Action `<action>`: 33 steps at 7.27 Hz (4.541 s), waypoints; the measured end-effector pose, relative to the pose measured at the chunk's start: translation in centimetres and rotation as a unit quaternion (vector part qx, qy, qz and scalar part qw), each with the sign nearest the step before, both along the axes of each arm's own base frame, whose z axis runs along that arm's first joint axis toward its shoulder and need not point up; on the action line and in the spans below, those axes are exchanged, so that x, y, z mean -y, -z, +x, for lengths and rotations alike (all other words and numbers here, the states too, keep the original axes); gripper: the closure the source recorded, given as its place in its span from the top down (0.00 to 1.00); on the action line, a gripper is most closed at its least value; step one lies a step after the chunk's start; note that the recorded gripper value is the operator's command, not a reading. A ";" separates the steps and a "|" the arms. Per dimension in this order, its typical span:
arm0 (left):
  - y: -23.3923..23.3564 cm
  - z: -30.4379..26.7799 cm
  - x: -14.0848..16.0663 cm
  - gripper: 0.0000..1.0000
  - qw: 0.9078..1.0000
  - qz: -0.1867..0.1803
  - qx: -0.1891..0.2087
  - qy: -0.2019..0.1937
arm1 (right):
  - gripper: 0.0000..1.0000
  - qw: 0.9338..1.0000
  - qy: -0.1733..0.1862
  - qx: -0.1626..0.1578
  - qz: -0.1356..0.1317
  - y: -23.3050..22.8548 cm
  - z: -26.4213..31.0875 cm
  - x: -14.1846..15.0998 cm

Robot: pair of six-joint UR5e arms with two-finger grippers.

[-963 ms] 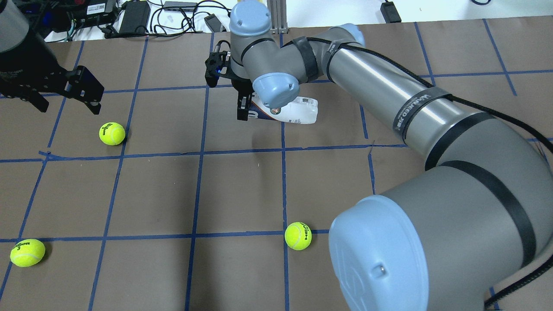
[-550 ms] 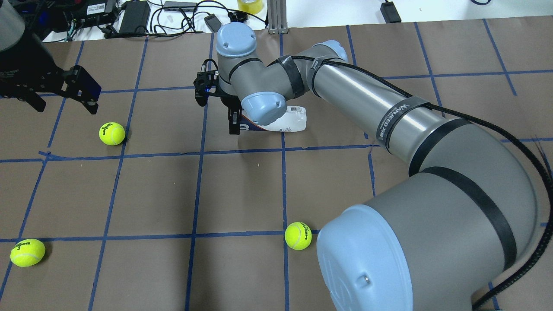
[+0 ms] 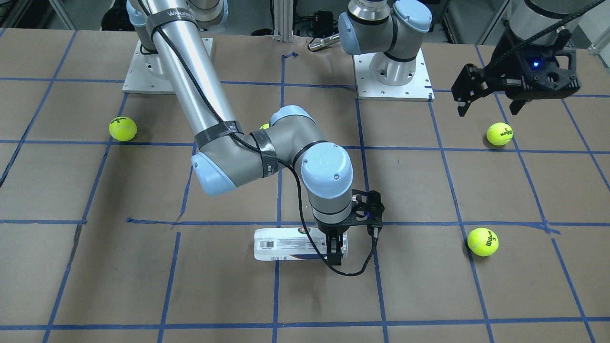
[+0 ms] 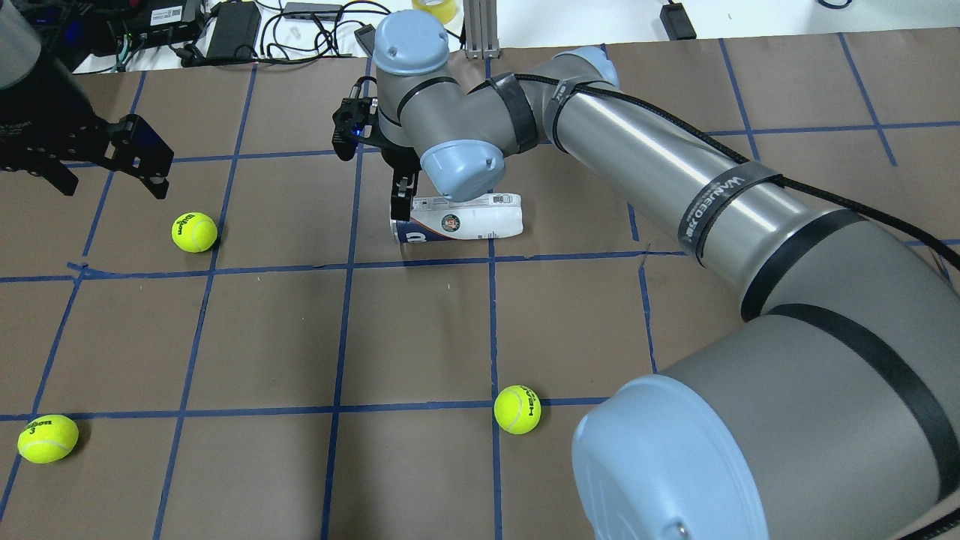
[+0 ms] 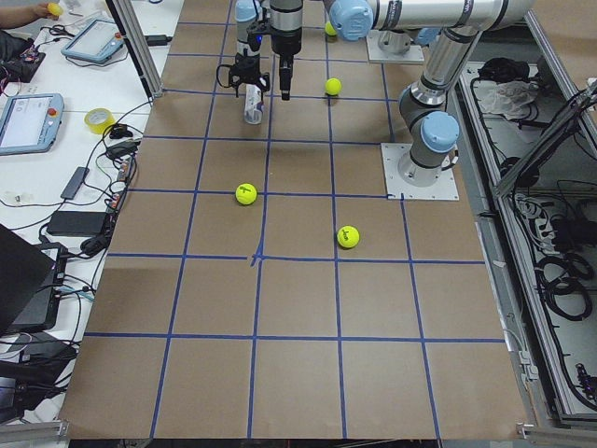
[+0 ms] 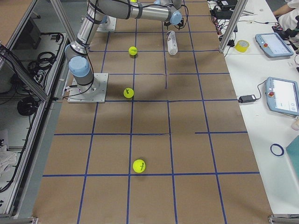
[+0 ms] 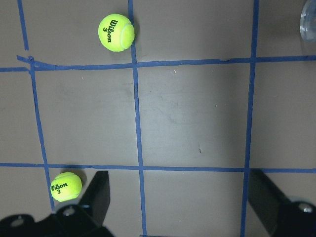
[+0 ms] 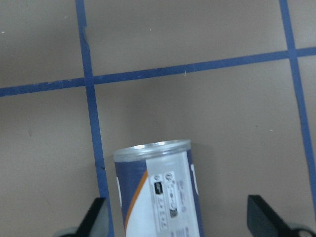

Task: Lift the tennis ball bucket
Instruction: 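Open the right gripper and lift it away from the lying can, then reach the left gripper to the can's open end and grasp it, then lift the can with the left gripper and tilt it upright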

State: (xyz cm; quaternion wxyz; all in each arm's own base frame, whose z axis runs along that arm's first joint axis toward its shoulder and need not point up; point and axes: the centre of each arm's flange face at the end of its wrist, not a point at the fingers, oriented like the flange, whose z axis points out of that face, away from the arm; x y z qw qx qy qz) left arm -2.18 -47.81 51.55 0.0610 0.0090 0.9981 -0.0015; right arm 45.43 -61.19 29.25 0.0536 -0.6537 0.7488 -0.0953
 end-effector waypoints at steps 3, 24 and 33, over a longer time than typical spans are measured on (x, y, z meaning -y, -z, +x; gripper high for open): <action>0.3 -0.3 0.6 1.00 1.000 -0.004 -0.016 -0.008 | 1.00 0.996 0.081 0.025 0.020 -11.5 -10.2 0.8; 33.0 -12.6 12.6 0.00 0.914 0.036 -0.400 -0.053 | 1.00 0.796 0.597 -0.079 0.065 -23.2 -30.3 -6.3; 13.4 -14.2 20.2 0.00 0.946 -0.067 -0.266 -0.170 | 1.00 0.795 0.594 -0.091 0.079 -21.3 -30.3 -6.5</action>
